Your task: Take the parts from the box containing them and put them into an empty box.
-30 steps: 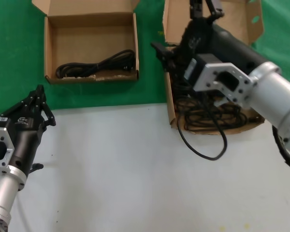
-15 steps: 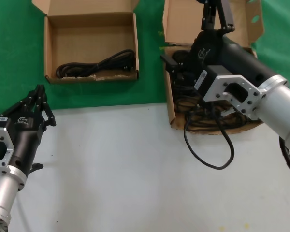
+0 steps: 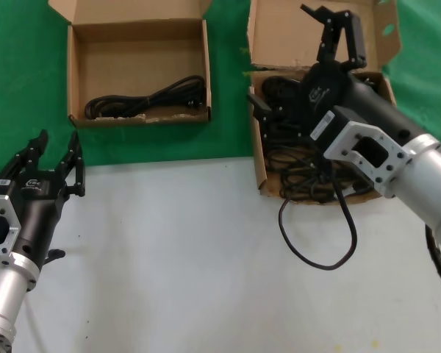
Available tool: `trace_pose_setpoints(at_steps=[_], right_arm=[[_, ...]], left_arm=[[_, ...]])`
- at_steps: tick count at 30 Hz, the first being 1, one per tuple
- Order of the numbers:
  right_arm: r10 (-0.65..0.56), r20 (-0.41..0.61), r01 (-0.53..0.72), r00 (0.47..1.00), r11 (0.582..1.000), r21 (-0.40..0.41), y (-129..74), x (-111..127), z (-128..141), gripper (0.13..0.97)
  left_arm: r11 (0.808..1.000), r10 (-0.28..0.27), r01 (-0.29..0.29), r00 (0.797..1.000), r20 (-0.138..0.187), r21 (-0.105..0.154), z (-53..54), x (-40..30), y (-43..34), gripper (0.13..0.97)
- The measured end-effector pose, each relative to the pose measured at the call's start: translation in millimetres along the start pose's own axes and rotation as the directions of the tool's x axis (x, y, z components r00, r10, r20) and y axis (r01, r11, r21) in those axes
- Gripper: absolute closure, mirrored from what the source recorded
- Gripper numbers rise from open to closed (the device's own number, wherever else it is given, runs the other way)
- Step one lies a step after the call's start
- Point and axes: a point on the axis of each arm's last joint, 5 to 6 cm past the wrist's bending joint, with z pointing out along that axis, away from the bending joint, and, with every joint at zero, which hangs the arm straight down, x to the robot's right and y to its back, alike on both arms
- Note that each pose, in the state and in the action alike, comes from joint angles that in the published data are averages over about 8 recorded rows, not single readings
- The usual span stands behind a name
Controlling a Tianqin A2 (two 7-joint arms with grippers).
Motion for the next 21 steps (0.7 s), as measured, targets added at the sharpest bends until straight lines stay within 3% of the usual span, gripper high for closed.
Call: trace_pose_setpoints(at_steps=[8, 16, 21], right_arm=[[0.123, -0.02, -0.124, 0.992, 0.992, -0.02, 12.6, -11.8, -8.1, 0.13], [0.243, -0.049, -0.245, 0.969, 0.968, -0.045, 25.4, -23.6, -17.3, 0.13], [0.315, -0.071, -0.319, 0.947, 0.946, -0.063, 33.4, -31.0, -23.7, 0.13]], left_arm=[[1.0, 0.0, 0.0, 1.0, 0.003, -0.002, -0.6, -0.5, 0.5, 0.72], [1.0, 0.0, 0.001, 1.0, 0.007, -0.004, -1.3, -1.0, 1.0, 0.515], [1.0, -0.001, 0.001, 1.0, 0.009, -0.005, -1.7, -1.4, 1.4, 0.491]])
